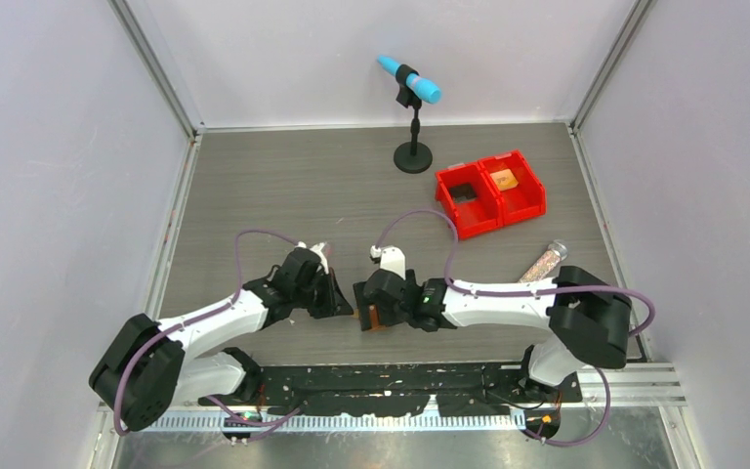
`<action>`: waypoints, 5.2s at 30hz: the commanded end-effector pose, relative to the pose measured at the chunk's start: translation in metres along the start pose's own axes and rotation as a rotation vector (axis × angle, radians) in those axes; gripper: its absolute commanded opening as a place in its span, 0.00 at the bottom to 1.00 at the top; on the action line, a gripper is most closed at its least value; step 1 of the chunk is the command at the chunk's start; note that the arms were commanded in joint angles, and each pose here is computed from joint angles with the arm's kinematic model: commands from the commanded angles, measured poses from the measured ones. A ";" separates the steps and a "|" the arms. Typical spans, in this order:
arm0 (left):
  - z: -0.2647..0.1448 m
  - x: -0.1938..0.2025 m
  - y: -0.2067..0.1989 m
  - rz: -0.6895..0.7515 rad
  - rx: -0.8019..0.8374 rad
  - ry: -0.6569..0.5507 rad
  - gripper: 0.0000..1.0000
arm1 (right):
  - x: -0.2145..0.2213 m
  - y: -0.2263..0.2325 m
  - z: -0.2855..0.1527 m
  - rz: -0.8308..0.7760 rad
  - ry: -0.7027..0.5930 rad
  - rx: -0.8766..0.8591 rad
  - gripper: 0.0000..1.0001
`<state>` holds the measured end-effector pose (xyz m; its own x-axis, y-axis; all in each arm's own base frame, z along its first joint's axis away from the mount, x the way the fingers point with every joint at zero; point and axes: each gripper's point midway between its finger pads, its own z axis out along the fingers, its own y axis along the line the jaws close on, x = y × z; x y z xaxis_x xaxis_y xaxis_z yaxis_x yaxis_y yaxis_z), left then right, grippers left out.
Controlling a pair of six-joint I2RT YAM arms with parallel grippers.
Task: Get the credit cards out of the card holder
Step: Open the card holder at the center of the board.
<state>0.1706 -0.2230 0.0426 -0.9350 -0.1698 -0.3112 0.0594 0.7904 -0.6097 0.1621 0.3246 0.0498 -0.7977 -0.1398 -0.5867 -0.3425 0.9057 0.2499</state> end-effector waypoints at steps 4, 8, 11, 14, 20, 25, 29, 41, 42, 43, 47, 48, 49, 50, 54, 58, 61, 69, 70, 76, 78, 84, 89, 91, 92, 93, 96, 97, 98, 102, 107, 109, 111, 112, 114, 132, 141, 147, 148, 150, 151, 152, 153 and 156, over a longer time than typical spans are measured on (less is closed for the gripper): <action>-0.002 -0.006 -0.013 0.010 0.069 -0.026 0.00 | -0.007 0.001 0.007 -0.026 -0.030 0.060 0.99; -0.002 -0.007 -0.012 0.016 0.055 -0.026 0.00 | -0.005 -0.002 0.011 -0.039 -0.030 0.083 0.99; -0.003 -0.007 -0.010 0.021 0.040 -0.022 0.00 | -0.004 -0.003 0.014 -0.048 -0.030 0.092 0.99; -0.004 -0.006 -0.009 0.021 0.037 -0.022 0.00 | -0.002 -0.007 0.016 -0.066 -0.028 0.125 0.99; -0.004 -0.005 -0.006 0.019 0.027 -0.019 0.00 | -0.005 -0.011 0.013 -0.090 -0.054 0.173 0.99; -0.003 -0.001 0.000 0.021 0.006 -0.008 0.00 | -0.011 -0.013 0.008 -0.092 -0.081 0.181 0.95; -0.004 0.000 0.005 0.027 -0.015 -0.010 0.00 | -0.016 -0.017 0.003 -0.090 -0.103 0.195 0.91; -0.011 0.000 0.018 0.058 -0.083 -0.021 0.00 | -0.035 -0.025 -0.022 -0.079 -0.171 0.206 0.87; -0.011 0.000 0.019 0.059 -0.086 -0.020 0.00 | -0.035 -0.026 -0.023 -0.079 -0.173 0.207 0.87; -0.011 0.000 0.019 0.061 -0.087 -0.020 0.00 | -0.036 -0.028 -0.024 -0.079 -0.178 0.211 0.86; -0.011 0.002 0.020 0.061 -0.092 -0.014 0.00 | -0.037 -0.035 -0.023 -0.080 -0.182 0.222 0.82; -0.012 0.002 0.021 0.061 -0.093 -0.014 0.00 | -0.039 -0.037 -0.023 -0.083 -0.182 0.224 0.80; -0.012 0.002 0.021 0.061 -0.095 -0.013 0.00 | -0.042 -0.038 -0.024 -0.080 -0.188 0.218 0.79; -0.012 0.002 0.021 0.063 -0.097 -0.013 0.00 | -0.044 -0.041 -0.024 -0.079 -0.189 0.220 0.76; -0.014 0.003 0.026 0.068 -0.118 -0.013 0.00 | -0.050 -0.050 -0.020 -0.039 -0.186 0.188 0.67; -0.017 0.002 0.029 0.073 -0.134 -0.021 0.00 | -0.050 -0.062 -0.011 0.003 -0.163 0.147 0.56; -0.018 0.001 0.030 0.072 -0.141 -0.023 0.00 | -0.046 -0.064 -0.003 0.021 -0.147 0.095 0.51; -0.022 -0.004 0.033 0.075 -0.166 -0.028 0.00 | -0.042 -0.057 0.007 0.045 -0.117 -0.016 0.45; -0.023 -0.006 0.035 0.077 -0.174 -0.031 0.00 | -0.041 -0.058 0.008 0.052 -0.115 -0.022 0.44; -0.030 -0.011 0.040 0.096 -0.214 -0.022 0.00 | -0.046 -0.048 0.003 0.088 -0.134 -0.132 0.39; -0.032 -0.013 0.036 0.110 -0.197 -0.019 0.00 | -0.048 -0.040 0.002 0.088 -0.134 -0.171 0.43; -0.032 -0.016 0.028 0.130 -0.177 0.008 0.00 | -0.054 -0.036 0.011 0.082 -0.118 -0.185 0.43; -0.028 -0.017 0.031 0.133 -0.180 0.029 0.00 | -0.048 -0.041 0.014 0.121 -0.090 -0.182 0.21; -0.028 -0.016 0.031 0.128 -0.174 0.039 0.00 | -0.040 -0.042 0.014 0.146 -0.073 -0.187 0.15; -0.029 -0.015 0.031 0.126 -0.173 0.049 0.00 | -0.031 -0.046 0.015 0.173 -0.054 -0.181 0.11; -0.030 -0.014 0.032 0.127 -0.177 0.061 0.00 | -0.021 -0.051 0.015 0.191 -0.040 -0.173 0.10; -0.037 -0.010 0.032 0.140 -0.180 0.077 0.00 | 0.002 -0.042 0.007 0.284 0.019 -0.227 0.08; -0.039 -0.008 0.032 0.142 -0.174 0.081 0.00 | 0.011 -0.039 0.002 0.305 0.027 -0.243 0.08; -0.041 -0.006 0.030 0.144 -0.164 0.080 0.00 | 0.015 -0.038 -0.001 0.311 0.029 -0.245 0.09; -0.046 -0.004 0.013 0.157 -0.058 0.054 0.00 | 0.020 -0.033 -0.022 0.321 -0.005 -0.239 0.21; -0.043 -0.001 0.003 0.170 0.012 0.065 0.00 | 0.003 -0.045 -0.040 0.282 -0.057 -0.150 0.39; -0.041 0.000 0.004 0.171 0.010 0.078 0.00 | -0.008 -0.048 -0.051 0.262 -0.082 -0.114 0.43; -0.039 0.000 0.003 0.167 0.018 0.085 0.00 | -0.020 -0.050 -0.062 0.245 -0.106 -0.090 0.45; -0.039 0.000 0.001 0.165 0.028 0.082 0.00 | -0.027 -0.050 -0.071 0.238 -0.123 -0.086 0.46; -0.038 -0.001 -0.002 0.158 0.042 0.077 0.00 | -0.039 -0.045 -0.083 0.228 -0.152 -0.098 0.47; -0.045 0.000 -0.006 0.146 0.072 0.042 0.00 | -0.048 0.093 -0.072 0.046 -0.121 -0.349 0.48; -0.047 0.003 0.000 0.146 0.050 0.037 0.00 | -0.019 0.060 -0.019 0.023 -0.069 -0.138 0.50; -0.050 0.002 0.005 0.161 0.018 0.032 0.00 | -0.007 0.036 -0.003 -0.012 -0.040 -0.046 0.65; -0.050 0.002 0.005 0.162 0.018 0.029 0.00 | -0.006 0.034 0.000 -0.017 -0.037 -0.040 0.67; -0.051 0.002 0.006 0.165 0.015 0.027 0.00 | -0.004 0.030 0.004 -0.021 -0.030 -0.024 0.69; -0.051 0.002 0.007 0.165 0.010 0.028 0.00 | -0.003 0.029 0.005 -0.022 -0.028 -0.019 0.70; -0.052 0.002 0.008 0.167 0.007 0.027 0.00 | -0.002 0.027 0.008 -0.025 -0.026 -0.012 0.70; -0.052 0.002 0.008 0.169 0.005 0.025 0.00 | -0.001 0.026 0.009 -0.027 -0.024 -0.007 0.70; -0.053 0.002 0.010 0.173 -0.005 0.023 0.00 | 0.001 0.024 0.011 -0.031 -0.022 0.004 0.70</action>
<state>0.1484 -0.1884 0.0710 -0.9300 -0.0225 -0.3669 0.2025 0.8016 -0.5625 0.1498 0.3531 0.0464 -0.7948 -0.1664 -0.5836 -0.3764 0.8895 0.2589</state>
